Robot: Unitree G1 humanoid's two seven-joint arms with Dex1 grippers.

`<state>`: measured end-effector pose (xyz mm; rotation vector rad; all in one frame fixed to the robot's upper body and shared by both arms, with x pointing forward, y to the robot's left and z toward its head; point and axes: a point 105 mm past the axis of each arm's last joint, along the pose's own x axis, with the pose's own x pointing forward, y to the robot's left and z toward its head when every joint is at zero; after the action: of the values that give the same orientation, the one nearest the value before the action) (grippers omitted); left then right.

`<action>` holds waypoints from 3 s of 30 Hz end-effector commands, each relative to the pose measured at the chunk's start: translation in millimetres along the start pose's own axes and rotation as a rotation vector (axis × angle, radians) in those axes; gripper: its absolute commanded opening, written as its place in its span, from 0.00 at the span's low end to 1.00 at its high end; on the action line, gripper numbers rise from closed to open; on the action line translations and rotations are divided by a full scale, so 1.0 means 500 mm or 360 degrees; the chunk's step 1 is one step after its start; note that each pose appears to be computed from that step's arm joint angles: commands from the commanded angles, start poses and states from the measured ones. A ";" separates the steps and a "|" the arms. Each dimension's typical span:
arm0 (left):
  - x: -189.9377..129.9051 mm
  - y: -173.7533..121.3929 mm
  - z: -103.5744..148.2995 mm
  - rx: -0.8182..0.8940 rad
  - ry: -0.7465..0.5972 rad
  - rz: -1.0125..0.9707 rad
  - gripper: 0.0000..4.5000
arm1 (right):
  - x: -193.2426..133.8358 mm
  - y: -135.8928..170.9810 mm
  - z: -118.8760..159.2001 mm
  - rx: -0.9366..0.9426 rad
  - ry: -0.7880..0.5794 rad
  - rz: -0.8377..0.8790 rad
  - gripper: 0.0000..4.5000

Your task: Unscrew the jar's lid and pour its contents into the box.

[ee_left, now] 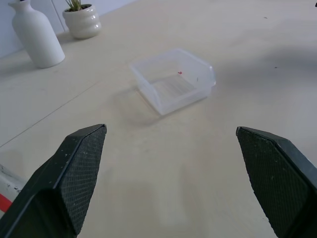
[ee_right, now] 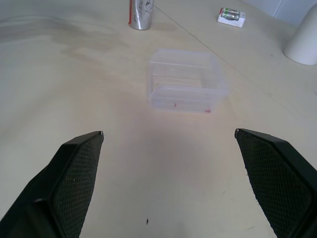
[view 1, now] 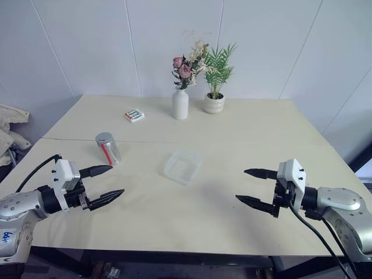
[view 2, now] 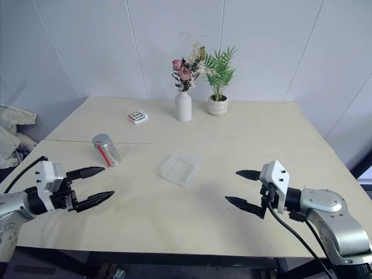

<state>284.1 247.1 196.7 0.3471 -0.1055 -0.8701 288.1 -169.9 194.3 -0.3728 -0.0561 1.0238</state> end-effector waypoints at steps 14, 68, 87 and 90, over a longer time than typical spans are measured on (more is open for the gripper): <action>-0.059 0.031 -0.061 -0.0056 -0.0086 0.0959 1.00 | 0.145 0.037 0.106 -0.0136 -0.0407 0.0353 1.00; 0.134 0.273 -0.102 -0.0224 -0.0055 0.1336 0.73 | 0.209 0.032 0.195 -0.0270 -0.0712 0.0201 1.00; 0.225 0.111 0.033 -0.0086 -0.0457 0.0336 0.44 | 0.207 0.043 0.219 -0.0243 -0.0725 0.0219 1.00; 0.230 0.051 0.043 -0.0106 -0.0419 0.0090 0.44 | 0.210 0.055 0.230 -0.0235 -0.0701 0.0240 1.00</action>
<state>385.5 180.4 204.6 0.1482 -0.2957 -0.7668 306.5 -39.9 263.3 -0.2709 -0.4539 1.2286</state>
